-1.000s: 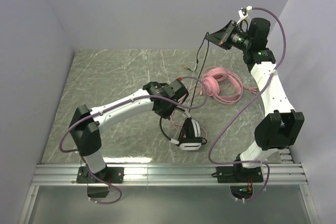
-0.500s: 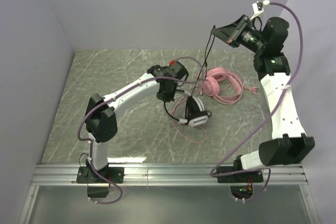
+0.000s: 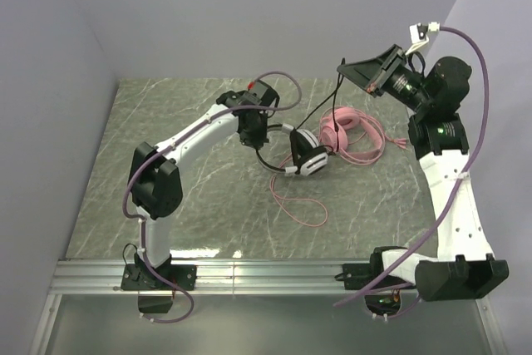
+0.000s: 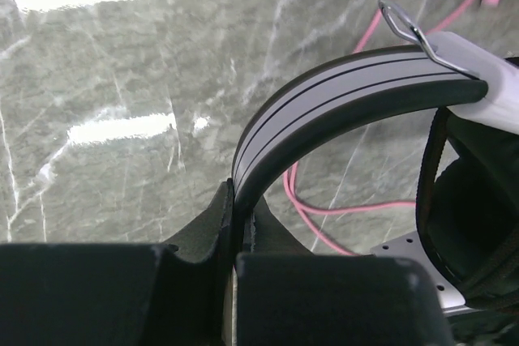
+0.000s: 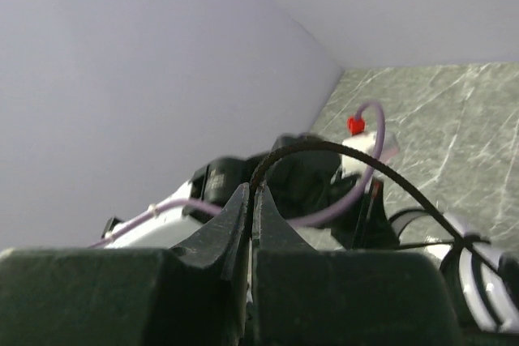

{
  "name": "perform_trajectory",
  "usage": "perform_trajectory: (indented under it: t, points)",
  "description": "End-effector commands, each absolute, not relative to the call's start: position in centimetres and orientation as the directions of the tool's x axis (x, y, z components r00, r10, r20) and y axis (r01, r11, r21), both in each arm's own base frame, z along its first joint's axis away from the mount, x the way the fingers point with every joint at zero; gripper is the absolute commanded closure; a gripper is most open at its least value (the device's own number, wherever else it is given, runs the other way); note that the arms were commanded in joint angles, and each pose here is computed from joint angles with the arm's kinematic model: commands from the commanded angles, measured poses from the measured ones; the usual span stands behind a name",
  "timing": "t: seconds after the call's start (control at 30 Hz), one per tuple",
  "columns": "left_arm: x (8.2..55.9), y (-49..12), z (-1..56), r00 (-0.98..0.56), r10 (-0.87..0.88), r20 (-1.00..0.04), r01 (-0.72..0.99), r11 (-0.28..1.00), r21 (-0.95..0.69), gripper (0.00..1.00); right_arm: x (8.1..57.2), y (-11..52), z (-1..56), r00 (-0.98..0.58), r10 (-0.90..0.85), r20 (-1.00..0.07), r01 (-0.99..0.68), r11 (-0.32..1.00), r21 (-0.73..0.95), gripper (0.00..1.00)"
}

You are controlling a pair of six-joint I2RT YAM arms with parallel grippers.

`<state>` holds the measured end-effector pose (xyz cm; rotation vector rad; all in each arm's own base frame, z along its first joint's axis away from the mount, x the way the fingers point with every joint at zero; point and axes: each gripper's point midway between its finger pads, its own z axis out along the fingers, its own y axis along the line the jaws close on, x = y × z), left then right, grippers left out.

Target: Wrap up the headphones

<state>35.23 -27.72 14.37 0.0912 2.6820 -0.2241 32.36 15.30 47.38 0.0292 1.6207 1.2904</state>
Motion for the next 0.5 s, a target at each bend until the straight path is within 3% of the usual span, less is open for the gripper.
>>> perform_trajectory:
  t: [0.0,0.13,0.47]
  points:
    - [38.6,-29.1,18.9,-0.853,-0.138,-0.503,0.037,0.946,-0.322,1.00,29.3,15.8,49.3,-0.421,0.551,-0.720,-0.631,0.392,0.670,1.00]
    - [40.2,-29.3,20.0,-0.841,-0.210,-0.499,-0.003,0.924,-0.382,1.00,27.8,16.2,46.9,-0.440,0.547,-0.712,-0.625,0.383,0.680,1.00]
    - [44.3,-26.6,26.4,-0.670,-0.429,-0.606,-0.131,0.872,-0.472,1.00,24.3,19.4,41.0,-0.514,0.509,-0.691,-0.616,0.341,0.710,1.00]
